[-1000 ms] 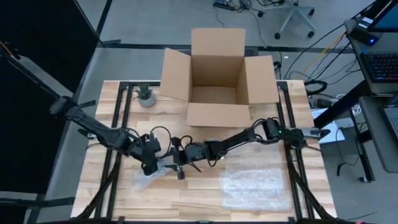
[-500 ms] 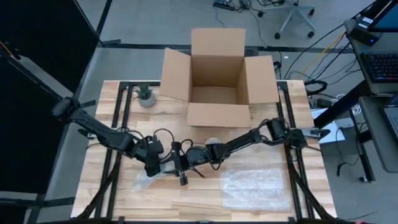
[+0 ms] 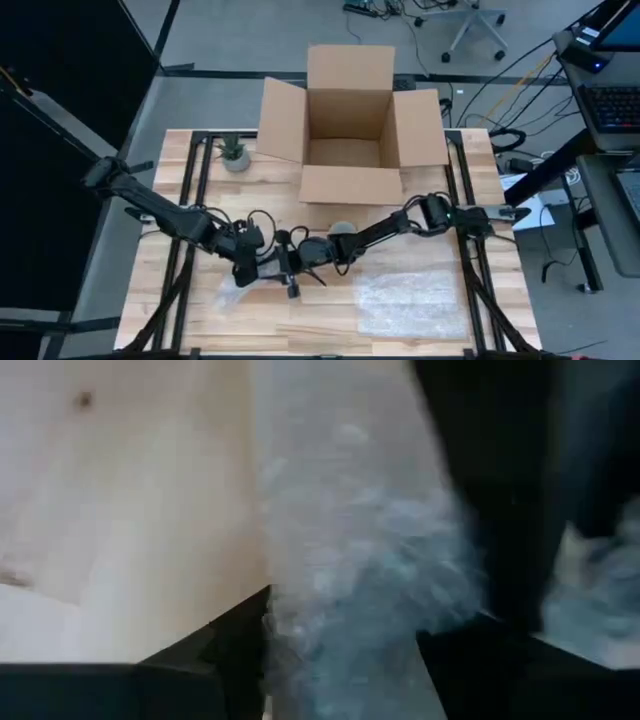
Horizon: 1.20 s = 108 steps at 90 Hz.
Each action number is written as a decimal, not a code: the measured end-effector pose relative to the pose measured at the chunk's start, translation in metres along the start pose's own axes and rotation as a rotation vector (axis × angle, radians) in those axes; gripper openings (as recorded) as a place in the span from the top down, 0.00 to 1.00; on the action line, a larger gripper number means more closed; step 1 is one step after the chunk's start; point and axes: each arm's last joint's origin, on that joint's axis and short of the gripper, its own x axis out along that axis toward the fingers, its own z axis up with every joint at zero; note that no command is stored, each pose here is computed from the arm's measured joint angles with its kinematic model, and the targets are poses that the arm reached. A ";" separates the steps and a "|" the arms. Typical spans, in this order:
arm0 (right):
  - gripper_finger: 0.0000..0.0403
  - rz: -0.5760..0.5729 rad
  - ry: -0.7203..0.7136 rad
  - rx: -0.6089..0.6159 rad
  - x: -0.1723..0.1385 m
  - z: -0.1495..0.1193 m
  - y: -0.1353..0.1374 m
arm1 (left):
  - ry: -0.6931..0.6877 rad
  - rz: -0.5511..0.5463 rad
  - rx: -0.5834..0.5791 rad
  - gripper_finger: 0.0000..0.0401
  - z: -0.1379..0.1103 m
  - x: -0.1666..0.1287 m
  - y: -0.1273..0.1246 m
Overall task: Wrap mug
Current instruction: Wrap the red mug with the bubble wrap
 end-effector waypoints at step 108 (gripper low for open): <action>0.61 -0.023 0.006 -0.018 -0.003 0.008 -0.007 | 0.113 0.083 0.047 0.48 -0.026 0.050 0.018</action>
